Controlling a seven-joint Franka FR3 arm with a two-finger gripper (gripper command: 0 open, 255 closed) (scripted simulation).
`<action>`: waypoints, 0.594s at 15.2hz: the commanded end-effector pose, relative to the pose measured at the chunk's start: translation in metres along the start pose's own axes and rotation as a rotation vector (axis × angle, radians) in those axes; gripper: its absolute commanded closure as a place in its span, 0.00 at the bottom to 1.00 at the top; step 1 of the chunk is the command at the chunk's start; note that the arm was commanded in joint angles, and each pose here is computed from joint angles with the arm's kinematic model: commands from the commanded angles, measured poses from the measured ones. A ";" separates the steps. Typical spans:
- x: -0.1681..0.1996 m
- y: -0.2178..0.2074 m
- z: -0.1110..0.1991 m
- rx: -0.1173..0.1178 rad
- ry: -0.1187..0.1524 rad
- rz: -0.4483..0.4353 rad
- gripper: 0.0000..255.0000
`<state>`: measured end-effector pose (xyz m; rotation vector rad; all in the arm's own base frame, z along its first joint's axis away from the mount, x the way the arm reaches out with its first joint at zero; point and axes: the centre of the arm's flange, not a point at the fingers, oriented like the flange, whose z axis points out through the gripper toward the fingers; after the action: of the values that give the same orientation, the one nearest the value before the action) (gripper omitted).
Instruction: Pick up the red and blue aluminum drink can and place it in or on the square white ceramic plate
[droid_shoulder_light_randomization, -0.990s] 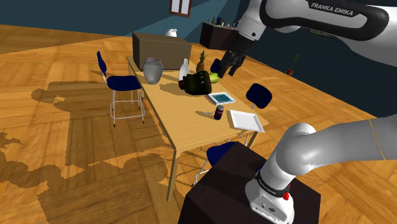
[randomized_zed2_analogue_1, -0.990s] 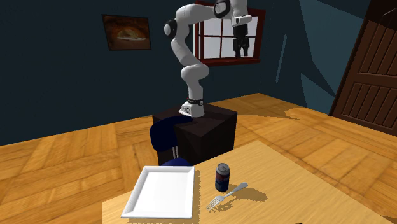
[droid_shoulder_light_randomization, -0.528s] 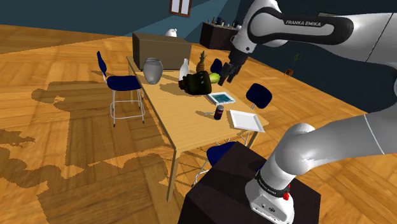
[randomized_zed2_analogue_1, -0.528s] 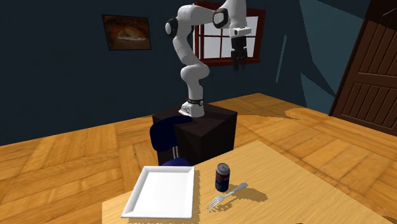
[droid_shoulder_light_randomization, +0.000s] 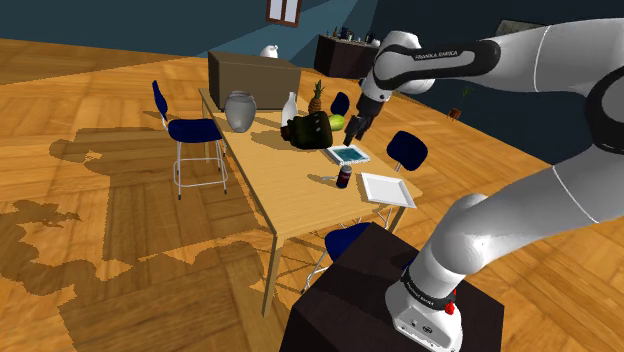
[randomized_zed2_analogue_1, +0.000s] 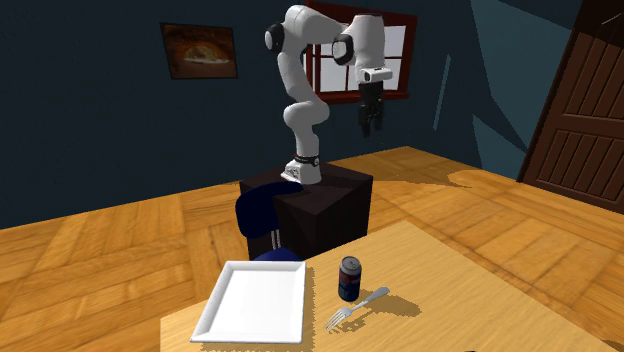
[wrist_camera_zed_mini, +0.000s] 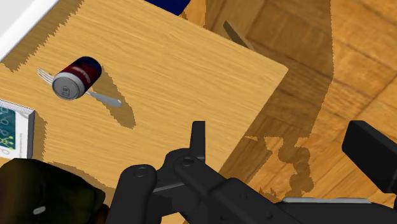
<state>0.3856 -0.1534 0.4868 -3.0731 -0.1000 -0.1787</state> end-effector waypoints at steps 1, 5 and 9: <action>0.006 0.019 0.018 -0.004 -0.007 -0.010 0.00; 0.016 0.059 0.052 -0.008 -0.023 -0.028 0.00; 0.026 0.098 0.086 -0.012 -0.038 -0.045 0.00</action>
<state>0.4251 -0.2320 0.4072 -3.0857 -0.1616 -0.1287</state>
